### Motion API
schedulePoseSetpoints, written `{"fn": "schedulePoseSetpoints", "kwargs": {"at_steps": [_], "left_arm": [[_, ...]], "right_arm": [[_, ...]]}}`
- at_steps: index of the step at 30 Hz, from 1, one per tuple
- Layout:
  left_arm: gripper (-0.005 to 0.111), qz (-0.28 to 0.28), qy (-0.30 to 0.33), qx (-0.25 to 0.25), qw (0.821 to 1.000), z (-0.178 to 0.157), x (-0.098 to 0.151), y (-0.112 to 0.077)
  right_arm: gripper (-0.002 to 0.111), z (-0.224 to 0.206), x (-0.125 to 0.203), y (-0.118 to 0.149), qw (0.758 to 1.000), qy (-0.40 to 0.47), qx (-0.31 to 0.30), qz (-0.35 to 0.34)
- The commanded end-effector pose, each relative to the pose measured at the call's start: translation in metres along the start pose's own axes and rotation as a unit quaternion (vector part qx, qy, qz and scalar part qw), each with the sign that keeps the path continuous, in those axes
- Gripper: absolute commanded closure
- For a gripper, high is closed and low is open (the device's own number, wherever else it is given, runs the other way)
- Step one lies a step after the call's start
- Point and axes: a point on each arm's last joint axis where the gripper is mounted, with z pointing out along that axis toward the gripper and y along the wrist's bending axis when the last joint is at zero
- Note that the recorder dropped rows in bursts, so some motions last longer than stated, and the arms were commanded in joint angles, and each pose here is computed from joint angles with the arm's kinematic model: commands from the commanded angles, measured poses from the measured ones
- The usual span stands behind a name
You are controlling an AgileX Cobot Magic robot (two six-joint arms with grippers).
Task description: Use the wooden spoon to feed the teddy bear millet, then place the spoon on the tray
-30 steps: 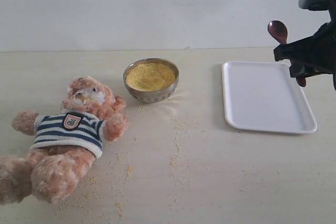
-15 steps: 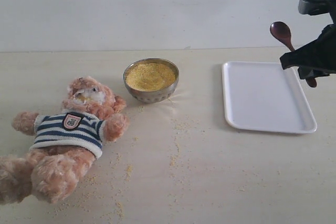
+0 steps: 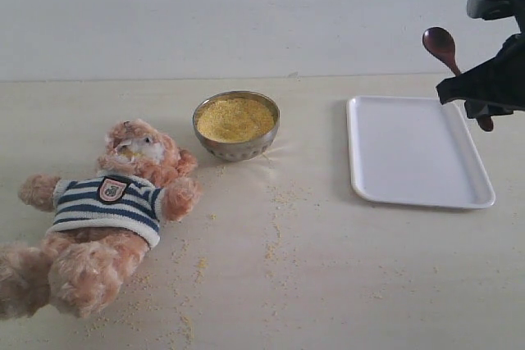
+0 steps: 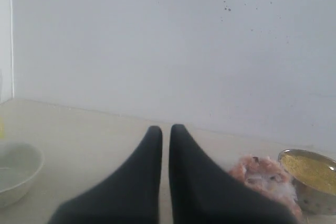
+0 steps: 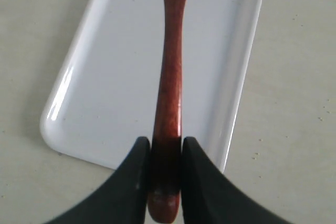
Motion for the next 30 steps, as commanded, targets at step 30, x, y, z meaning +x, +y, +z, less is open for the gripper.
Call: {"fn": "schedulePoseSetpoints", "kwargs": {"at_steps": [30], "left_arm": [[0.102,-0.008,0.055,0.034,0.998,-0.007,0.013,-0.005]], "right_arm": [[0.109,0.03,0.004,-0.002,1.0,0.009,-0.003,0.022]]}}
